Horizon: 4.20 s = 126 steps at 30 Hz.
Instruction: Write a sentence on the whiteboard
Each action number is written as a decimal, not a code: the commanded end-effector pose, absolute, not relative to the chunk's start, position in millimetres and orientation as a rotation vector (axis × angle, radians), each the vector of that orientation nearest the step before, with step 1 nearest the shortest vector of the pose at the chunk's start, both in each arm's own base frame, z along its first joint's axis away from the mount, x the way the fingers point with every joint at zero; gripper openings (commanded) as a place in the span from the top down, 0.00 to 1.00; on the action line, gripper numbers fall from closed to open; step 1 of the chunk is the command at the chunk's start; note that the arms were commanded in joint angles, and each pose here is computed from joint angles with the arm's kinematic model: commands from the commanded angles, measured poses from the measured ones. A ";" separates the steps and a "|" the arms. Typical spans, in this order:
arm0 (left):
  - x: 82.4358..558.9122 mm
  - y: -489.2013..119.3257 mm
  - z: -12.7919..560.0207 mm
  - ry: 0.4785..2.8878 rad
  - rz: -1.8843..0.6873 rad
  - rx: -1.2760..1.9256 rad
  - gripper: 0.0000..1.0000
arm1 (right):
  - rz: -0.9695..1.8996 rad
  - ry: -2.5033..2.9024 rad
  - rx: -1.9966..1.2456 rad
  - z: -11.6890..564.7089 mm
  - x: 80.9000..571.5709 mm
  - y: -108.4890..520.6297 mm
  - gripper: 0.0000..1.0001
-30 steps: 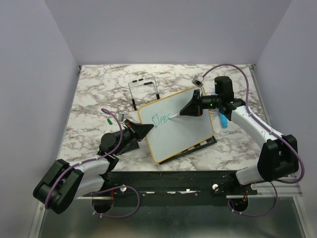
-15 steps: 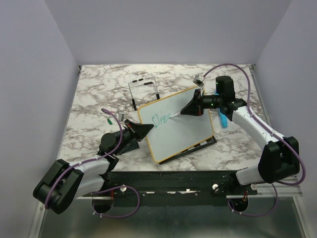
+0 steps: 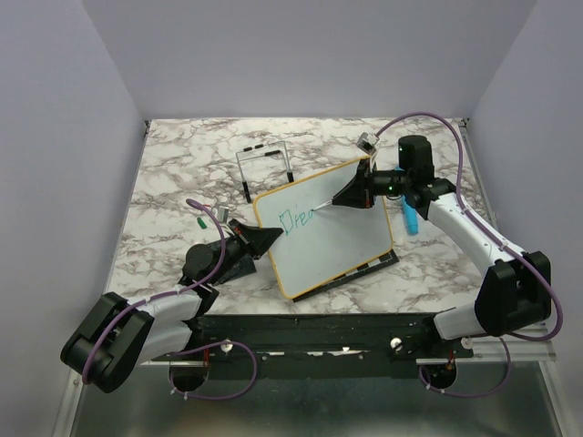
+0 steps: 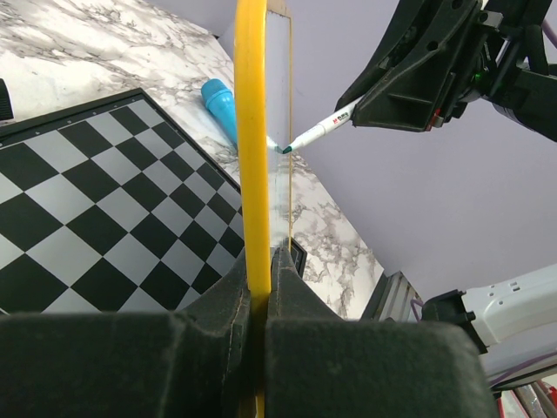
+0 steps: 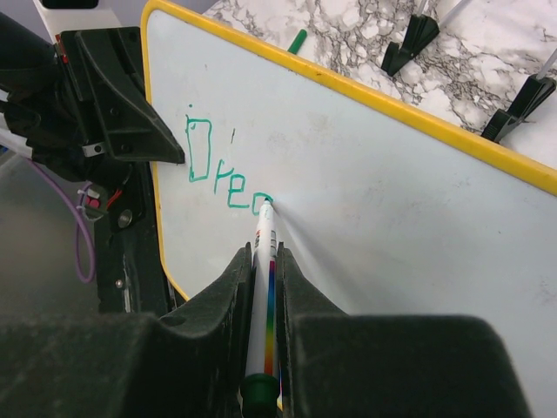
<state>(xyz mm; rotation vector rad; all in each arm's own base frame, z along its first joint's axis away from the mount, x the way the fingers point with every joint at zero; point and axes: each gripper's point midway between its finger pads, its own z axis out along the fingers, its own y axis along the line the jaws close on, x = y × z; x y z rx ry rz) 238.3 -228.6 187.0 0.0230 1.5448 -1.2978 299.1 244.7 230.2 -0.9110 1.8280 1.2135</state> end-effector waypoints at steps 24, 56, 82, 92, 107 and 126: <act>234.8 -230.0 166.0 1.592 -1.208 0.145 1.00 | 1.150 1.801 -0.917 239.3 291.7 226.2 0.99; 234.5 -230.8 166.6 1.589 -1.216 0.146 1.00 | 1.194 1.878 -0.913 207.9 287.1 225.7 1.00; 234.7 -231.8 166.8 1.592 -1.216 0.155 1.00 | 1.132 1.853 -0.846 231.2 319.0 220.1 1.00; 234.5 -231.8 166.0 1.594 -1.217 0.153 1.00 | 1.186 1.891 -0.888 210.6 296.3 217.4 0.99; 235.0 -232.3 166.9 1.589 -1.222 0.150 1.00 | 1.162 1.847 -0.888 232.1 310.0 220.7 0.99; 234.2 -232.0 167.2 1.590 -1.220 0.154 1.00 | 1.120 1.875 -0.818 227.2 321.9 206.8 0.99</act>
